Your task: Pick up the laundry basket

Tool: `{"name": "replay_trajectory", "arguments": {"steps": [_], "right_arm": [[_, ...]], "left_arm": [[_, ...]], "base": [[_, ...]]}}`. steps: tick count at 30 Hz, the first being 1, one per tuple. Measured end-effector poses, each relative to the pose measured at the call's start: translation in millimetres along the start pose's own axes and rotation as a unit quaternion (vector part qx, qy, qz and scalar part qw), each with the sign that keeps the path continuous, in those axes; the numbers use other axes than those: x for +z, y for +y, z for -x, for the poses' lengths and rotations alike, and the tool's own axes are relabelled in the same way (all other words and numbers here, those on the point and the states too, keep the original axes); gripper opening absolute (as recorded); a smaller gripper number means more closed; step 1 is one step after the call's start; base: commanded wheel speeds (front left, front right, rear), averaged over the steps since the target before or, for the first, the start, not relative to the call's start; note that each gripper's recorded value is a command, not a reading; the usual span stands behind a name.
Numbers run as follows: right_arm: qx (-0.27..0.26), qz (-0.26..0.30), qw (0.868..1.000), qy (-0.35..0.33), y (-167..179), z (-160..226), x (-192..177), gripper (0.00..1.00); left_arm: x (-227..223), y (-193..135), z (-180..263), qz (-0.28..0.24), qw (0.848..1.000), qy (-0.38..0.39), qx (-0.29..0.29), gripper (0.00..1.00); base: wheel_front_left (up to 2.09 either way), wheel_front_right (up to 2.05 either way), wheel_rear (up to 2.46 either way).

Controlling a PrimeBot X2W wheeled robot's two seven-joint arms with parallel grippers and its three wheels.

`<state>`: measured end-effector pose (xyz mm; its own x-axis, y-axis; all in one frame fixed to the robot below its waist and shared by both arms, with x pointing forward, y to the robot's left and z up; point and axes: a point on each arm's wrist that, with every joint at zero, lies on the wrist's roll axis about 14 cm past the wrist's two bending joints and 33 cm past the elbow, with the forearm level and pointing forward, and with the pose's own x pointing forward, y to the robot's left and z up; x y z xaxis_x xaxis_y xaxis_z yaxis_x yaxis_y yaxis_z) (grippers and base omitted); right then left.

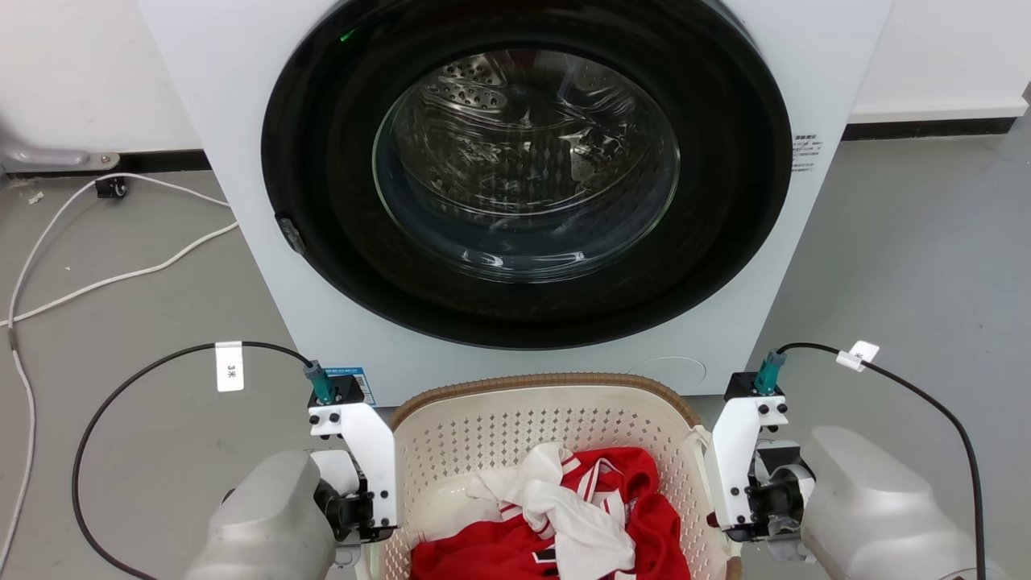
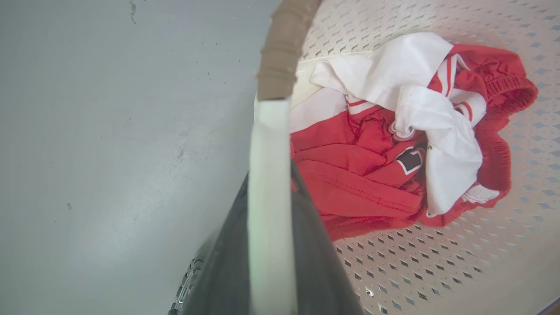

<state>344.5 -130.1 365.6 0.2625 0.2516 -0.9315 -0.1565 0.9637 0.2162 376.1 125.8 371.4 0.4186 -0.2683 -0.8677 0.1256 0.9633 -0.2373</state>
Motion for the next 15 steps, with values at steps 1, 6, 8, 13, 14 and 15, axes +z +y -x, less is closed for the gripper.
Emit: {"name": "replay_trajectory", "arguments": {"steps": [1, 6, 8, 13, 14, 15], "right_arm": [[0.000, 0.000, 1.000, 0.000, 0.2, 0.0, 0.0, 0.00], [0.000, 0.000, 1.000, 0.000, 0.5, -0.2, -0.2, 0.00], [0.001, -0.001, 1.000, 0.001, 0.9, -0.5, -0.4, 0.00], [0.000, -0.001, 1.000, 0.002, 0.7, -1.0, -1.2, 0.00], [0.000, -0.001, 1.000, 0.002, 0.6, -1.0, -1.3, 0.00], [0.000, -0.001, 1.000, 0.001, 0.7, -1.0, -1.2, 0.00]], "left_arm": [[-0.4, 0.1, 0.0, 0.000, 1.000, 0.000, 0.000, 0.00], [-1.2, 0.3, 0.2, 0.001, 1.000, 0.001, 0.000, 0.00], [-1.8, 0.4, 0.1, 0.000, 1.000, 0.002, 0.001, 0.00], [-3.0, 0.0, -0.6, 0.000, 1.000, 0.005, 0.000, 0.00], [-3.1, -0.1, -0.6, -0.001, 1.000, 0.005, 0.000, 0.00], [-3.2, -0.1, -0.6, -0.001, 1.000, 0.005, 0.000, 0.00]], "base": [[0.00, 0.00, 0.00], [0.00, 0.00, 0.00], [0.00, 0.00, 0.00], [0.00, 0.00, 0.00], [0.00, 0.00, 0.00], [0.00, 0.00, 0.00]]}}
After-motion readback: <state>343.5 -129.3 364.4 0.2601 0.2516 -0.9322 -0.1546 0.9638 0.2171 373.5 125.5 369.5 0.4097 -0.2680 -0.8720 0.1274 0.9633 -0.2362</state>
